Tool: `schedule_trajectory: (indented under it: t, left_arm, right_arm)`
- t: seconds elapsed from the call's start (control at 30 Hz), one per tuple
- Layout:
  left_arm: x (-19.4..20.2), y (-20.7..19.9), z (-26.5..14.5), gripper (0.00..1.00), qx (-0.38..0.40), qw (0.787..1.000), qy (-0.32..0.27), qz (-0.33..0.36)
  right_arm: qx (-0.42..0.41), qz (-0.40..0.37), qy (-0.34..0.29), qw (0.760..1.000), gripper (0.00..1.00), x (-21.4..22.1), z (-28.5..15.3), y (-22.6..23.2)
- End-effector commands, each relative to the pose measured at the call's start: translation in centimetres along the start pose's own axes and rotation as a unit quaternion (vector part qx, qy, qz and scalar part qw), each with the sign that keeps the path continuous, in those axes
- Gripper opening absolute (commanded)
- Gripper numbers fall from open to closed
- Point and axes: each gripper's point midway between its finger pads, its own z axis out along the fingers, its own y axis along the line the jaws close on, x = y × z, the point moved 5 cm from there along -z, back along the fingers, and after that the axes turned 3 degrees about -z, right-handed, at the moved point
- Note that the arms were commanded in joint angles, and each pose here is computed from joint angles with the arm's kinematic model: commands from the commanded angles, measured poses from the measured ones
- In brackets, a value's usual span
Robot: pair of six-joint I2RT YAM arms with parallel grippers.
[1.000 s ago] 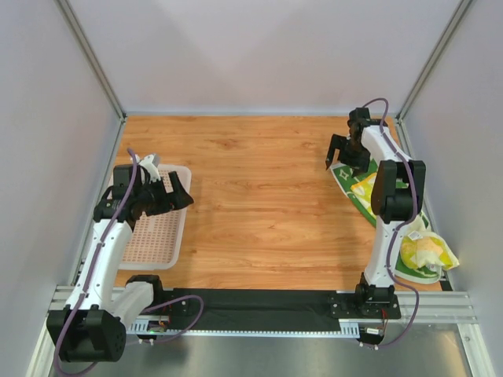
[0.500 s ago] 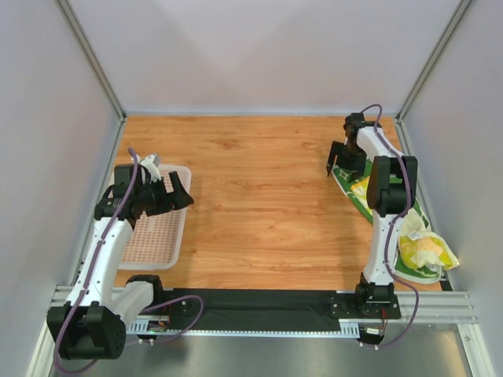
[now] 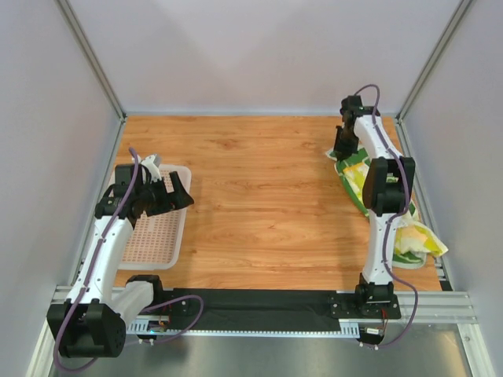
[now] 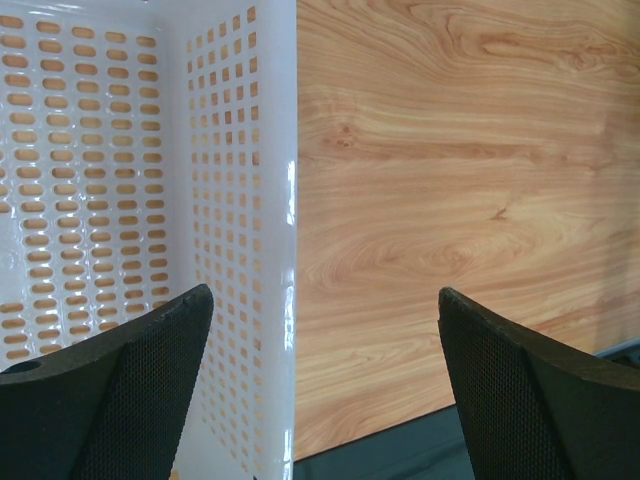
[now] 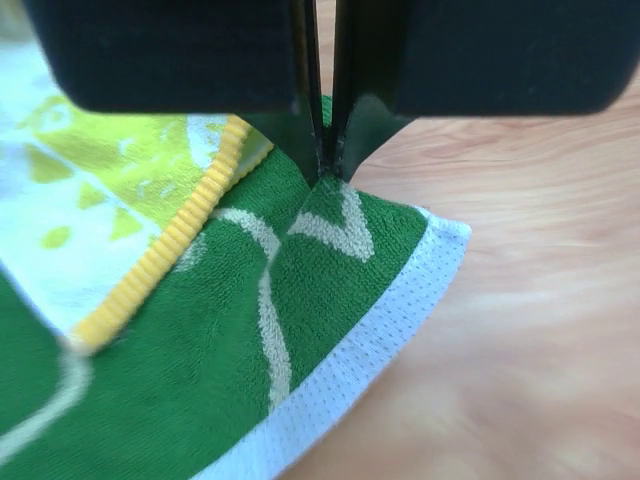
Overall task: Roll the towels
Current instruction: Grab a towel with the right arm, then move the towel to the center of the board
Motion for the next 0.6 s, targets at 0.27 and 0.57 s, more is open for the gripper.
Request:
schedule_trajectory:
  t: [0.27,0.57]
  left_arm:
    - [-0.3,-0.4,0.1,1.00,0.008,1.000,0.005,0.004]
    - [-0.3,-0.5,0.1,1.00,0.004,1.000,0.004,0.011]
  right_arm:
    - [-0.293,-0.074,-0.515,0.802,0.00,-8.9,-37.1,6.8]
    - [-0.269,0.094,-0.586,0.759,0.00,-4.4,-41.3,2.8]
